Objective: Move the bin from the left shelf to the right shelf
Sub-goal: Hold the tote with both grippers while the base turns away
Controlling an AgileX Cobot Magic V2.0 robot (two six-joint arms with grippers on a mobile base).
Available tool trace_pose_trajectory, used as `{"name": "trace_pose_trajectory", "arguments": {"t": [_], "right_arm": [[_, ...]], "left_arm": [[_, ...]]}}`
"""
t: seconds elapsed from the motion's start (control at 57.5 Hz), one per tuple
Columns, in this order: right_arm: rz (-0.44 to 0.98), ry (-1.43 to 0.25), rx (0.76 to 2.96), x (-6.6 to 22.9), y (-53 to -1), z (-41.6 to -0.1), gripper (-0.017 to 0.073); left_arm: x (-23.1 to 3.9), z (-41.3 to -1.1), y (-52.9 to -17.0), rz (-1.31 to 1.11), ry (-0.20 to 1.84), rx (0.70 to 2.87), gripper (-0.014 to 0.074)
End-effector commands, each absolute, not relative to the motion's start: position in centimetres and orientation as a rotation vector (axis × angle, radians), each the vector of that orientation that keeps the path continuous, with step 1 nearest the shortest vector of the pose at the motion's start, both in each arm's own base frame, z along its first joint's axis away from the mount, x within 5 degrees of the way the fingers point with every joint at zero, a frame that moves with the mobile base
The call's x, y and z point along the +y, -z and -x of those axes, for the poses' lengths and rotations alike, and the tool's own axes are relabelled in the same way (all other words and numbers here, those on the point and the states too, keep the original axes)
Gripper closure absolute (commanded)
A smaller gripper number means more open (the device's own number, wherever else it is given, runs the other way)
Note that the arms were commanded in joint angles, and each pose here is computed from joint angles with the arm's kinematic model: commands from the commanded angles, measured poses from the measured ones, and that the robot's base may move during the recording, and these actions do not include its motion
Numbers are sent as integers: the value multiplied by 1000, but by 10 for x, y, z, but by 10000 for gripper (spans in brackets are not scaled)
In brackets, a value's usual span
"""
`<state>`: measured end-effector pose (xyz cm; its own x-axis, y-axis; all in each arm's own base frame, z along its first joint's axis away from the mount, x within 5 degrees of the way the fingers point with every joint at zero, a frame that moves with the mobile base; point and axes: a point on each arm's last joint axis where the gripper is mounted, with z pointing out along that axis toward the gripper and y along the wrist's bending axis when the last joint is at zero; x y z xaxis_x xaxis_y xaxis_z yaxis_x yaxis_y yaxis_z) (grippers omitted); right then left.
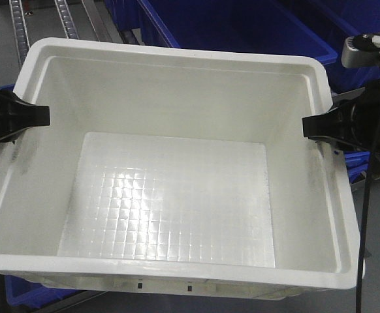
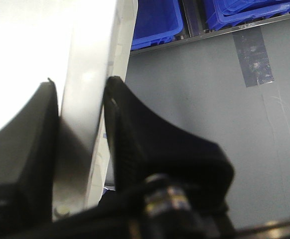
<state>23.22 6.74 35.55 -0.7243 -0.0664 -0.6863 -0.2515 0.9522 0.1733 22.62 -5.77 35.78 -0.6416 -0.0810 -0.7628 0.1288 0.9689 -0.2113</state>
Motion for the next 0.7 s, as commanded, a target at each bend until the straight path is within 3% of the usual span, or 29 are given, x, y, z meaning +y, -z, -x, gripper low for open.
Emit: {"name": "trace_pose_trajectory", "arguments": {"t": [0.0,0.679], "right_arm": [[229,-290,2185,63,-384,-233,564],[205,-345,2186,65,-384,-232,564]], "left_arm": [[-56,-223,-389,-49,319,2038,600],[-56,-223,-389,-49,319,2038,600]]}}
